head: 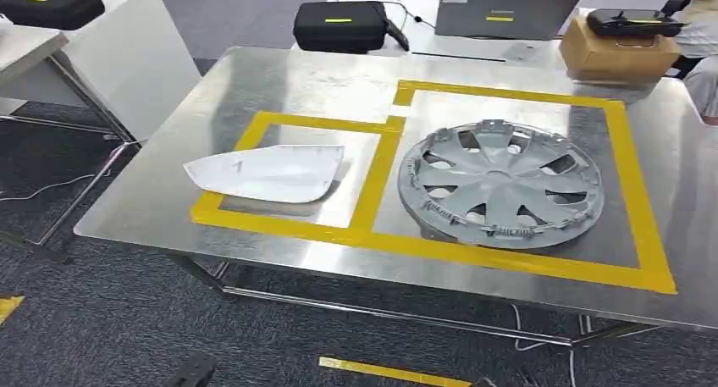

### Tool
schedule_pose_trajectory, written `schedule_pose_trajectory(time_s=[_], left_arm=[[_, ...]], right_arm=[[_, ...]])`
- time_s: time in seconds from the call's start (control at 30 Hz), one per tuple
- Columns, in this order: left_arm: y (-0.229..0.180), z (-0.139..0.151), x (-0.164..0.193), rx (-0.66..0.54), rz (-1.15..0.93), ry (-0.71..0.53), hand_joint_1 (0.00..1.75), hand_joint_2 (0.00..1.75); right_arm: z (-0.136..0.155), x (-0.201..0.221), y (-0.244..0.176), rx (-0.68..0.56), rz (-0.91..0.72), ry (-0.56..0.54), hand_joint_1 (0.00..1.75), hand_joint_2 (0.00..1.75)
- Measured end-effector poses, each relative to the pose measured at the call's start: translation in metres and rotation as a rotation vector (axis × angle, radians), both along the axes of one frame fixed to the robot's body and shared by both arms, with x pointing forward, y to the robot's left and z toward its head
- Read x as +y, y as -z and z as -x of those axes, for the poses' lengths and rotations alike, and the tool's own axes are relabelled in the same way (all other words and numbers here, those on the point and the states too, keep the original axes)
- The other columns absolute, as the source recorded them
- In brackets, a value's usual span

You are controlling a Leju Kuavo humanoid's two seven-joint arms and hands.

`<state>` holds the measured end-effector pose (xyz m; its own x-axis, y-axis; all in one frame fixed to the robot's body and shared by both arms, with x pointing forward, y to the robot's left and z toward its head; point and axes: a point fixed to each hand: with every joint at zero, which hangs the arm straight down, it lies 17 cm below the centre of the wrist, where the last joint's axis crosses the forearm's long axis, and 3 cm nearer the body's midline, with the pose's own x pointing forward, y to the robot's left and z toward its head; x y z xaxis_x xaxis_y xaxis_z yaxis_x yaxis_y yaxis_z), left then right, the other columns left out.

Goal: Take the parts from the cabinet and place them on the table.

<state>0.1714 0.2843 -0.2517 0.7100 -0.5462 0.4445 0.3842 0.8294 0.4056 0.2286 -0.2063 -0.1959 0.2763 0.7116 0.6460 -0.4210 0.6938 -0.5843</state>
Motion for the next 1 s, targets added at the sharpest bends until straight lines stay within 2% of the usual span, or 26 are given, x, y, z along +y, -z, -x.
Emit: schedule_pose_trajectory(time_s=[0.17,0.3,1.0], left_arm=[[0.004,0.014,-0.048,0.067,0.118,-0.001,0.00,0.00],[0.005,0.019,-0.066,0.090,0.157,0.009,0.00,0.00],[-0.001,0.015,-0.086,0.044,0.204,0.075,0.00,0.00]], right_arm=[[0.001,0.001,0.001,0.004,-0.002,-0.002,0.00,0.00],[0.002,0.000,0.001,0.006,-0.008,0.003,0.00,0.00],[0.006,0.003,0.002,0.011,-0.021,-0.011,0.00,0.00]])
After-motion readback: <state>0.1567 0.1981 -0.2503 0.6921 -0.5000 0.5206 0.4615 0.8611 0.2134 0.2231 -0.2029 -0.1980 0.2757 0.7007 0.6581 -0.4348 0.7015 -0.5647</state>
